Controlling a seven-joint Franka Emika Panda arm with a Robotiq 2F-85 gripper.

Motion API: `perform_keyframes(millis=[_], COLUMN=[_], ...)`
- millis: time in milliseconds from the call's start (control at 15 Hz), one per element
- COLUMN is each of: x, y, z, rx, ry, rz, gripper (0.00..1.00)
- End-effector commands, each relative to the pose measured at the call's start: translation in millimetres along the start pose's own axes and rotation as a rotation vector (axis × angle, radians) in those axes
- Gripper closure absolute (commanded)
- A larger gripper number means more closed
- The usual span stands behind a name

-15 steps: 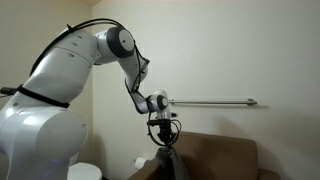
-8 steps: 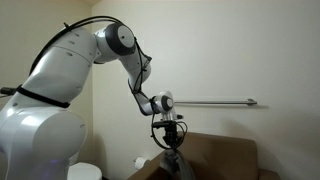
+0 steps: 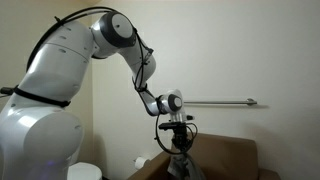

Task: Put the towel on the chair seat

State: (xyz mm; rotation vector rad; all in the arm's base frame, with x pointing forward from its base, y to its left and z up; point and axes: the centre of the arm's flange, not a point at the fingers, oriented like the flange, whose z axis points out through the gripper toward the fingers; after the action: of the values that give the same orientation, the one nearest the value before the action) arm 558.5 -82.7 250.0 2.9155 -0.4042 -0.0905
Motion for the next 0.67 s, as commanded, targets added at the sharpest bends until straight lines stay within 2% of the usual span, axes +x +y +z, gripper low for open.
perform_keyframes(millis=[0,267,600], x=[-20.0,-24.1,-28.3], y=[36.1,60.8,61.2], z=[4.4,22.1,46.5], rx=[-0.006,-0.026,0.005], ry=[0.072,0.141,0.191], rz=[0.060,0.094,0.138], gripper=[0.94,0.94,0.94])
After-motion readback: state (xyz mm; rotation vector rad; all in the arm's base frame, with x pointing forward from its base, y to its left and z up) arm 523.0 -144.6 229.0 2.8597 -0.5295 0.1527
